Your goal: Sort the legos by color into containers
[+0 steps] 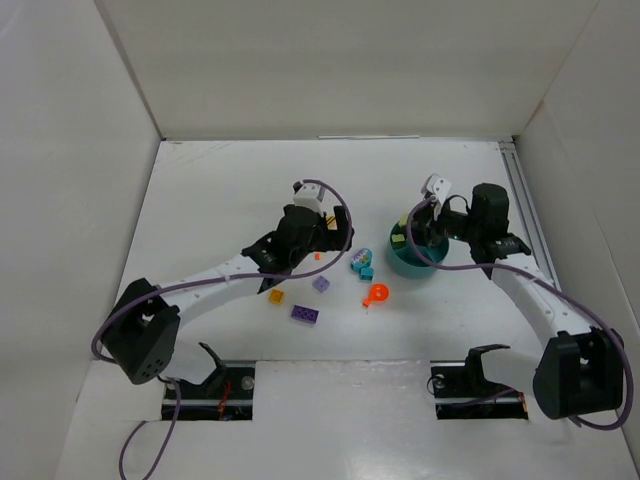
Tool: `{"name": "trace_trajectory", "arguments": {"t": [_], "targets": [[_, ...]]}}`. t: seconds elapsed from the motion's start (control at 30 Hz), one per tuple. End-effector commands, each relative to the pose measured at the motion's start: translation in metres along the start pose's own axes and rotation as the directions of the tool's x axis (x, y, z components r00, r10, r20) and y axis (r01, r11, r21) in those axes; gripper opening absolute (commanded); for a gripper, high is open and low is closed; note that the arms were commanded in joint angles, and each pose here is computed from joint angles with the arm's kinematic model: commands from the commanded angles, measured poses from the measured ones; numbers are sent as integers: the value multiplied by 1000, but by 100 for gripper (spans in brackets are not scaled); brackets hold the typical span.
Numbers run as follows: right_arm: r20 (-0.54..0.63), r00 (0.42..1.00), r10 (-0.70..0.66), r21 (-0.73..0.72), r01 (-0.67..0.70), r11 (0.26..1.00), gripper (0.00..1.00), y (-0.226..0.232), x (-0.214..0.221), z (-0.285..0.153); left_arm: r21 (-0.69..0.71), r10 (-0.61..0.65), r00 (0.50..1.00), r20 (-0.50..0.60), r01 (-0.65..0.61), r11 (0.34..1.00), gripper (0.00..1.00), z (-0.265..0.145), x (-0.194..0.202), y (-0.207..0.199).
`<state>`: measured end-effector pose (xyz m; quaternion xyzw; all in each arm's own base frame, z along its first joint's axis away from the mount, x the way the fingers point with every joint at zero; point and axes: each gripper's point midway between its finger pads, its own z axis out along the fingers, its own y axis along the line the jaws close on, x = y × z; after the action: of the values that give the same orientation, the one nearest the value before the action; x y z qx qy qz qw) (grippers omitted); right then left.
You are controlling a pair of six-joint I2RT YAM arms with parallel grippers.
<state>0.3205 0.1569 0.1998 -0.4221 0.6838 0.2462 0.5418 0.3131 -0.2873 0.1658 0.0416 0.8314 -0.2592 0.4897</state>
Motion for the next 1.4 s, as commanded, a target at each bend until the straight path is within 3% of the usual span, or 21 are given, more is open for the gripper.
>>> {"name": "trace_trajectory", "arguments": {"t": [0.0, 0.5, 1.1, 1.23, 1.37], "targets": [[83, 989, -126, 27, 124, 992, 21, -13, -32, 2, 64, 12, 1000, 0, -12, 998, 100, 4, -18, -19], [90, 986, -139, 22, 138, 990, 25, -8, -32, -1, 65, -5, 999, -36, 8, 998, 100, 10, -19, 4], [87, 972, -217, -12, 219, 976, 31, -18, -21, 34, 37, 21, 995, -96, -18, 999, 100, 25, -2, 21], [66, 976, -209, -14, 211, 977, 35, -23, -12, 40, 28, 23, 995, -93, -20, 999, 100, 28, -8, 26], [54, 977, -206, -22, 208, 978, 46, -20, -3, 40, 12, 20, 994, -108, -18, 1000, 100, 32, -3, 33]]}}
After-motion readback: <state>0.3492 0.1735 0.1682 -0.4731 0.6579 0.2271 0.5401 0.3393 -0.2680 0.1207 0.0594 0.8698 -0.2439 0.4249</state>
